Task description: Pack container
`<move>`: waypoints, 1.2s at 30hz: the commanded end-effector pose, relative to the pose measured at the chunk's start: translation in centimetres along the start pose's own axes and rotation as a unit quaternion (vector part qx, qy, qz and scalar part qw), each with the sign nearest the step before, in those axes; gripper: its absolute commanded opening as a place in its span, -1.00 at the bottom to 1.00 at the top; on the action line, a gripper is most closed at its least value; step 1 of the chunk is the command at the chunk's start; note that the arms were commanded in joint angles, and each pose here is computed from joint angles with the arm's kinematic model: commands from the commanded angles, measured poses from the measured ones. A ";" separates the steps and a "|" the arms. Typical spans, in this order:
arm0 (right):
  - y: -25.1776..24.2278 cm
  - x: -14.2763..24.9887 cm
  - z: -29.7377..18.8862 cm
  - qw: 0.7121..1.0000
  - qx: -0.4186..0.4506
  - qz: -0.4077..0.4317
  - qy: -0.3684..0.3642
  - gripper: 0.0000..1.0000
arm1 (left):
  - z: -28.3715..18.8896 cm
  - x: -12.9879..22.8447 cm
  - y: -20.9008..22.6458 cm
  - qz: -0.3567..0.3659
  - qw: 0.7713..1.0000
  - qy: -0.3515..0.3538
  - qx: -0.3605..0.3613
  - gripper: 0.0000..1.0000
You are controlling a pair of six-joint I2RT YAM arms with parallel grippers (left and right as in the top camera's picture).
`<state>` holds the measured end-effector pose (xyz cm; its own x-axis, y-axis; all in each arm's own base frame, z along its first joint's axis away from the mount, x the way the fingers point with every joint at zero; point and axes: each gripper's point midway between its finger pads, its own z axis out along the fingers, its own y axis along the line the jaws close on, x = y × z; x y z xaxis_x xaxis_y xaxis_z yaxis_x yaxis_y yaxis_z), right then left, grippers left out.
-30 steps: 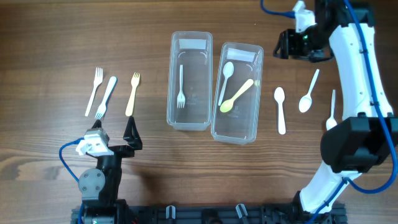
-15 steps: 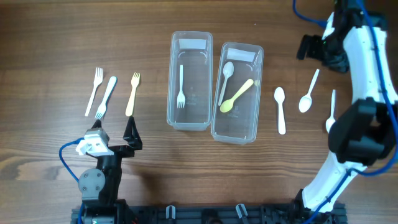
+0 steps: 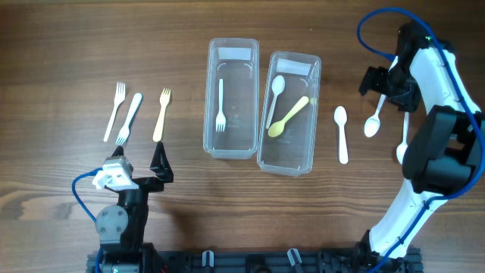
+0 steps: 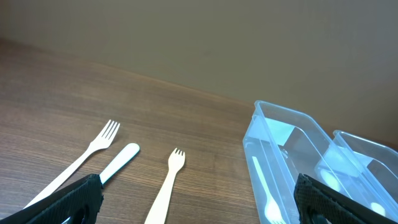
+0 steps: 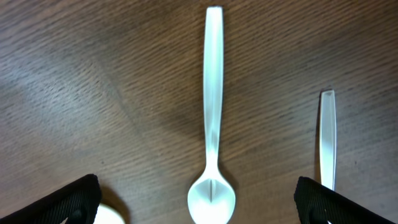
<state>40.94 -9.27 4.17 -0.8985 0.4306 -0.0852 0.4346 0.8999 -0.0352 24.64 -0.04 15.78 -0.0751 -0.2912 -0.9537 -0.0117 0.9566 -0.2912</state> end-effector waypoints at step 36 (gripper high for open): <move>1.4 1.9 6.9 0.999 -0.032 0.020 0.032 0.26 | 0.0 0.2 0.1 0.004 1.000 0.001 -0.001 1.00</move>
<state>40.67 -8.73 -0.36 -0.8789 0.4693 -0.0857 0.4712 0.8820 -0.0032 24.64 -0.04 15.79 -0.0747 -0.2912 -0.9537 -0.0116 0.9566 -0.2912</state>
